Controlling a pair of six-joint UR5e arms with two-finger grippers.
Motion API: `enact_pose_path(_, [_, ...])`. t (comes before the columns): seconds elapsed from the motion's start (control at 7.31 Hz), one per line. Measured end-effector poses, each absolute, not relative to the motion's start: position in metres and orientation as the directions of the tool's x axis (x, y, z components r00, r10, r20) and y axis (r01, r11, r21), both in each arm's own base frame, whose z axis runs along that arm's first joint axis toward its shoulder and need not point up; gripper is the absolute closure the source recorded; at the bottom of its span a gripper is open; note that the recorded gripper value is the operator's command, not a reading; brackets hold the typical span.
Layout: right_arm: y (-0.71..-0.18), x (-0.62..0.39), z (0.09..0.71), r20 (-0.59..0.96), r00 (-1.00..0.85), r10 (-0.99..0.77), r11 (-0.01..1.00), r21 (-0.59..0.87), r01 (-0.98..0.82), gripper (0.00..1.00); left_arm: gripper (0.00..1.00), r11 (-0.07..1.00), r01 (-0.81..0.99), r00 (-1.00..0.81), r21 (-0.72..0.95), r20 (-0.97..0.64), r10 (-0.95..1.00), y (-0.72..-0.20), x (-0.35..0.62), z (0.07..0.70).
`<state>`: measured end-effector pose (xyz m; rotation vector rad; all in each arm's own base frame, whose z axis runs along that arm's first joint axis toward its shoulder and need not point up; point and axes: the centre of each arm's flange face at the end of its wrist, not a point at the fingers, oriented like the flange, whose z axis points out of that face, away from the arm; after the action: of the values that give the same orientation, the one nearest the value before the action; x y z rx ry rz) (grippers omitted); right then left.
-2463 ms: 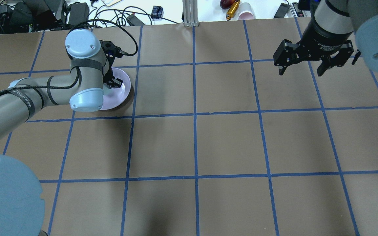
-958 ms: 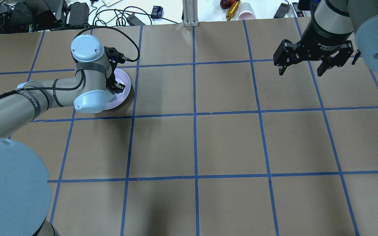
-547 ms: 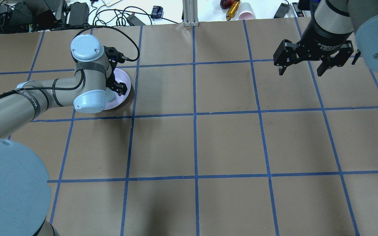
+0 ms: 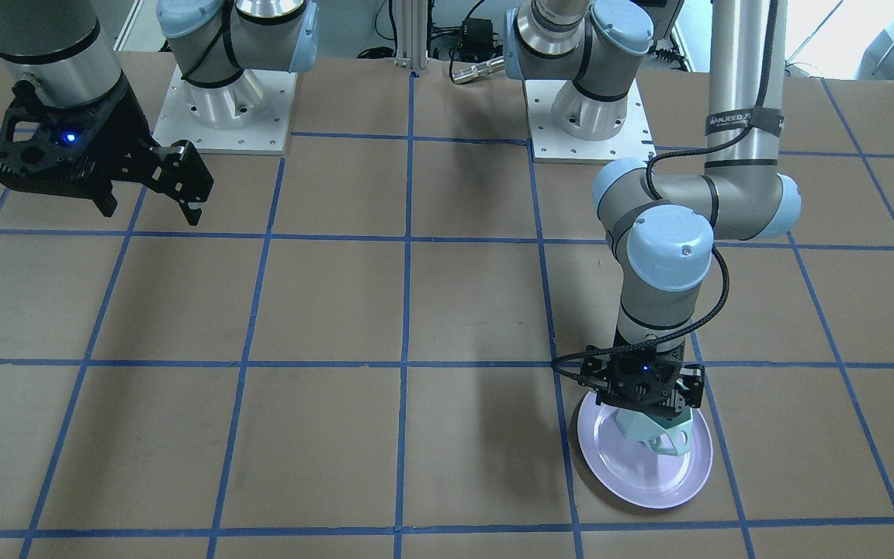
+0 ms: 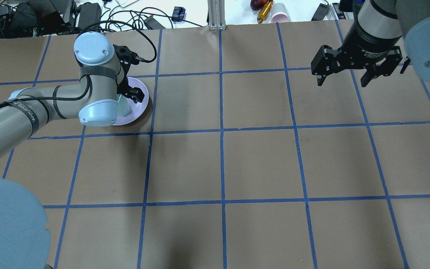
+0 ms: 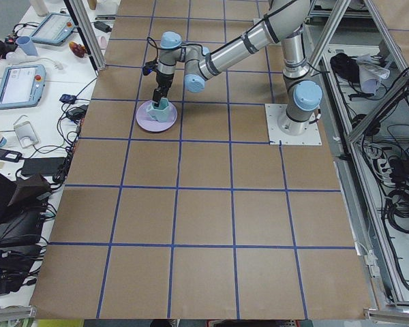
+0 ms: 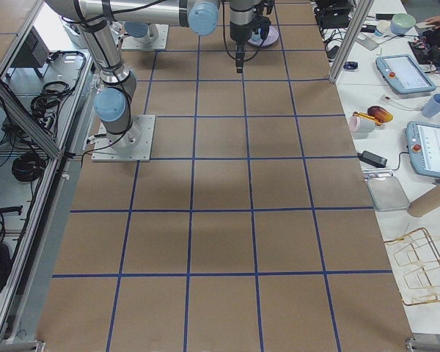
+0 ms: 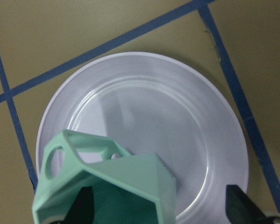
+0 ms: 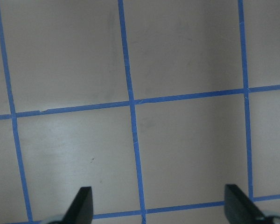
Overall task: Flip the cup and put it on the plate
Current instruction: 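Lower the mug onto the lavender plate with the left gripper, then open the left gripper and raise it off the mug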
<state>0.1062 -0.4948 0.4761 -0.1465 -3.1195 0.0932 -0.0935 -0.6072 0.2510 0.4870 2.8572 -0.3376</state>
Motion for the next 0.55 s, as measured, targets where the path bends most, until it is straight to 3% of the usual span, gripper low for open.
enact_pose_path(0.55, [-0.495, 0.106, 0.476, 0.014, -0.995, 0.094, 0.994, -0.061, 0.093, 0.0, 0.0, 0.93, 0.318, -0.935, -0.186, -0.224, 0.275, -0.605, -0.098, 0.323])
